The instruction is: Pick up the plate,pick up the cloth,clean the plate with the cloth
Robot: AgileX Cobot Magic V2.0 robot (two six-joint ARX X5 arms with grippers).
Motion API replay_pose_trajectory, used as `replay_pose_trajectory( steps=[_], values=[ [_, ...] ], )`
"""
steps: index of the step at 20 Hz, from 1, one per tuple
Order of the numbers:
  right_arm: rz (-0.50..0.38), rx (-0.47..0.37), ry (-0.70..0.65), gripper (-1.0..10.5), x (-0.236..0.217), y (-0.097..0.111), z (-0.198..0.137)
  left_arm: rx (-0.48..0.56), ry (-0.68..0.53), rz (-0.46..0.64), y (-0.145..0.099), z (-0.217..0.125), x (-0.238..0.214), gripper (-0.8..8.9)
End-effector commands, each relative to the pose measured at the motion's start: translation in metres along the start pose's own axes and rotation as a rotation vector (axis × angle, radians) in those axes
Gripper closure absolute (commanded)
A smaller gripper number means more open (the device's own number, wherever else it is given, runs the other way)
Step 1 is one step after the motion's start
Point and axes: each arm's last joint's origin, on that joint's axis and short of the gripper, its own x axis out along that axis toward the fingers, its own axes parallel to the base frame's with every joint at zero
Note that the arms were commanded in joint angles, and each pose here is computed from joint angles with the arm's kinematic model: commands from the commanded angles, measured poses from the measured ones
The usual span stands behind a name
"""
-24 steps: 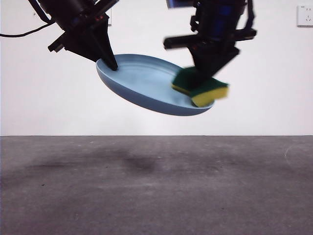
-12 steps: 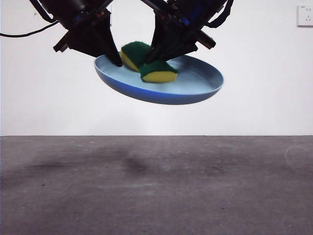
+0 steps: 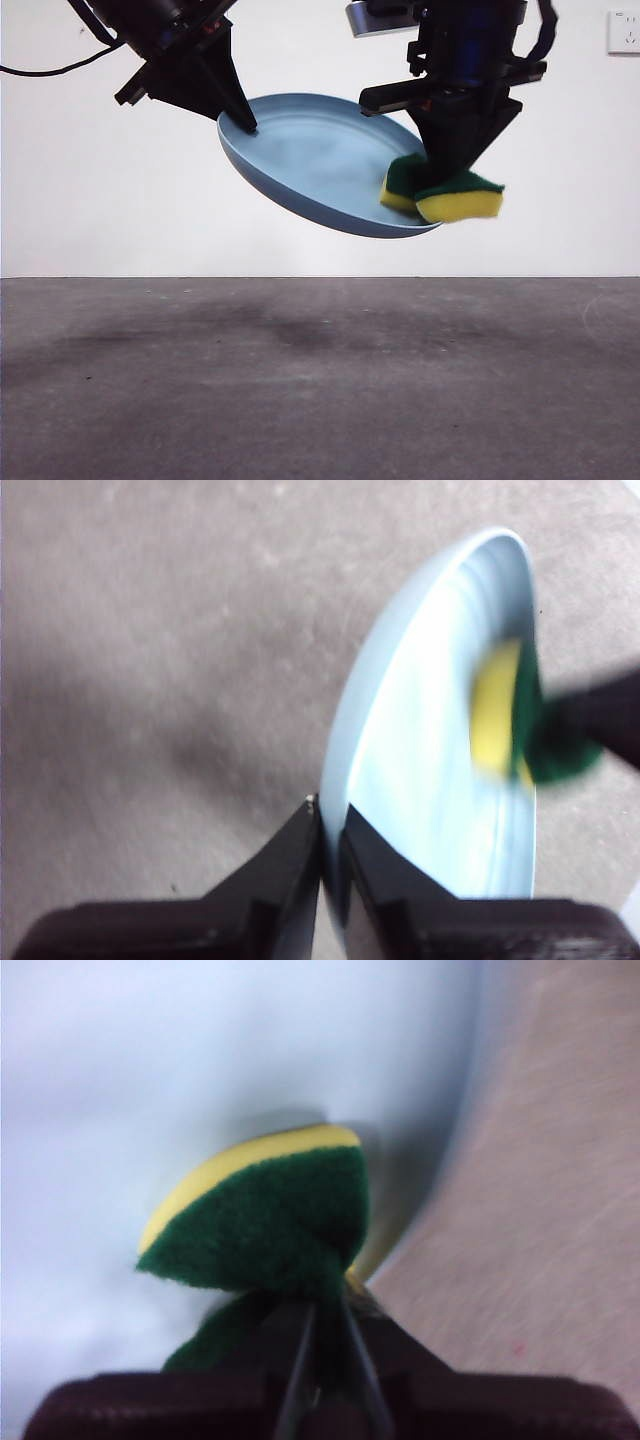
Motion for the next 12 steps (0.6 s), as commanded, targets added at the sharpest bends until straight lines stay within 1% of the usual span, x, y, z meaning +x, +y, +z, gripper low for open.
replay_pose_trajectory(
  steps=[1,2,3,6,7,8,10,11,12],
  values=[
    [-0.051,0.07,-0.07,9.6,0.013,-0.005,0.007,0.006,0.035,-0.07,-0.007,-0.003,-0.001,8.21],
    [-0.031,0.099,-0.134,9.6,0.013,-0.006,0.013,0.008,0.048,-0.072,-0.009,-0.005,0.0,8.21],
    [0.03,0.121,-0.199,9.6,0.012,-0.006,0.02,0.004,0.058,-0.072,-0.009,-0.006,0.0,8.21],
    [0.33,0.13,-0.357,9.6,0.007,0.001,0.034,0.028,0.065,-0.069,-0.01,-0.006,0.001,8.21],
    [0.386,0.138,-0.372,9.6,0.004,0.001,0.035,0.032,0.064,-0.044,-0.01,-0.006,0.001,8.21],
    [0.424,0.161,-0.379,9.6,-0.001,0.001,0.035,0.035,0.064,0.024,-0.008,-0.006,0.001,8.21],
    [0.429,0.183,-0.394,9.6,-0.013,-0.004,0.034,0.047,0.073,0.205,-0.001,-0.007,0.002,8.21],
    [0.428,0.186,-0.408,9.6,-0.023,-0.008,0.032,0.066,0.081,0.257,0.002,-0.008,0.004,8.21],
    [0.428,0.187,-0.418,9.6,-0.035,-0.013,0.029,0.08,0.097,0.273,0.006,-0.009,0.008,8.21]
  ],
)
